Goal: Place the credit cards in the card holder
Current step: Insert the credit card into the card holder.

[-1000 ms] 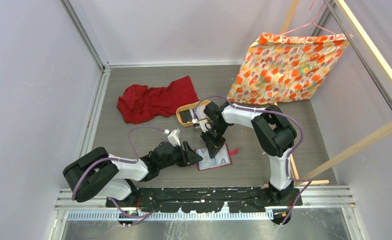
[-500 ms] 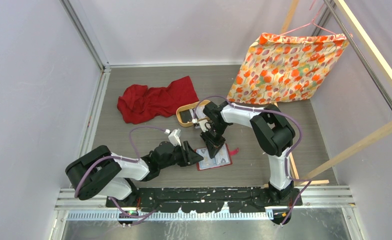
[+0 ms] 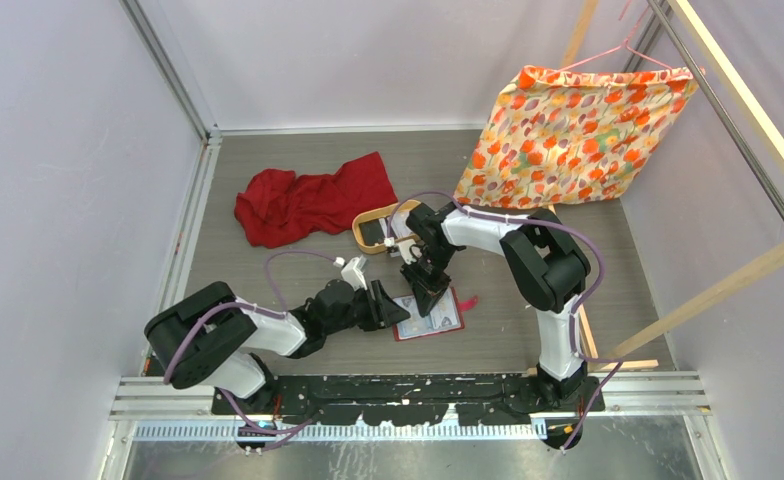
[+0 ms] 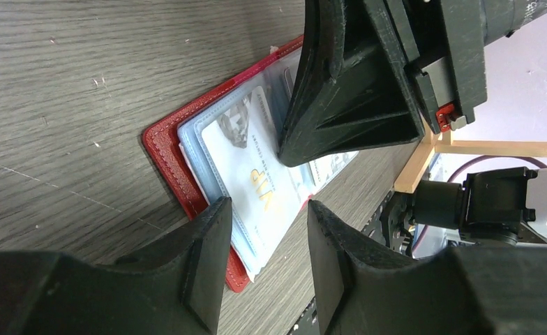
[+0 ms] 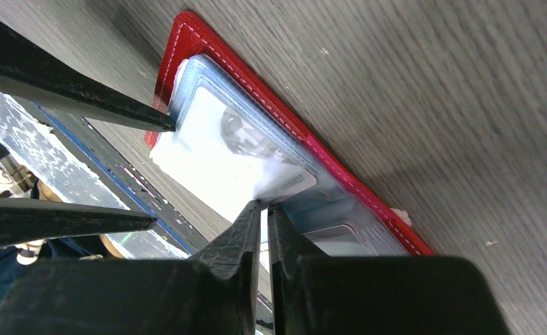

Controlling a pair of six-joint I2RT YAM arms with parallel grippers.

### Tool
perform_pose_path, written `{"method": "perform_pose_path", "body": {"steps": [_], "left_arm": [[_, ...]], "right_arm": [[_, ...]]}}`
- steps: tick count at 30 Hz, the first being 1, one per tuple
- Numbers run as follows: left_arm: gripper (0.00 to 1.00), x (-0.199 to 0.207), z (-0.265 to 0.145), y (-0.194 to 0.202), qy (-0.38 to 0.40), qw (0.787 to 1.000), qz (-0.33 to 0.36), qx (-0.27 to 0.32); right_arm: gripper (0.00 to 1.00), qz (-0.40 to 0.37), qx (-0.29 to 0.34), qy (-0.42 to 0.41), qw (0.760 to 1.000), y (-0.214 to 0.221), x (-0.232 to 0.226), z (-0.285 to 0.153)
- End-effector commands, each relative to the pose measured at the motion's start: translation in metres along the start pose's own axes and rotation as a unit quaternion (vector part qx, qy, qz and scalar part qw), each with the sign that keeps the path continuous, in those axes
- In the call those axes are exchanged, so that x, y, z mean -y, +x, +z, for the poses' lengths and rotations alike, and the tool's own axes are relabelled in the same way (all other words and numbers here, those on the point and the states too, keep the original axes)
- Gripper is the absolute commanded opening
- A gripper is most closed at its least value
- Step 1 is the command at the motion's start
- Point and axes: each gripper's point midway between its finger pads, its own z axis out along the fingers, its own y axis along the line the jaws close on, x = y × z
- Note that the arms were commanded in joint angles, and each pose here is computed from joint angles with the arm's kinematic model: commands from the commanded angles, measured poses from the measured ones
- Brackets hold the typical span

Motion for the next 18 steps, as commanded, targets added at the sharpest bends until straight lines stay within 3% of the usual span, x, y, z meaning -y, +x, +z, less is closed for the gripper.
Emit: {"method": "perform_pose_path", "body": {"steps": [1,12,18], "left_arm": [[0.46,0.01,0.005,-0.012,0.013,1.0,-0.002,0.023],[0.46,0.003,0.008,-0.006,-0.006,1.0,-0.013,0.01],[0.45,0.018,0.012,-0.007,0.036,0.999,-0.032,0.012]], "right_arm": [[0.14,-0.01,-0.005,0.038,0.999,-0.003,0.017,0.006],[0.15,-0.01,-0.004,0.035,0.999,-0.004,0.016,0.006],[0.17,-0.011,-0.002,0.027,1.0,-0.004,0.013,0.005]]}}
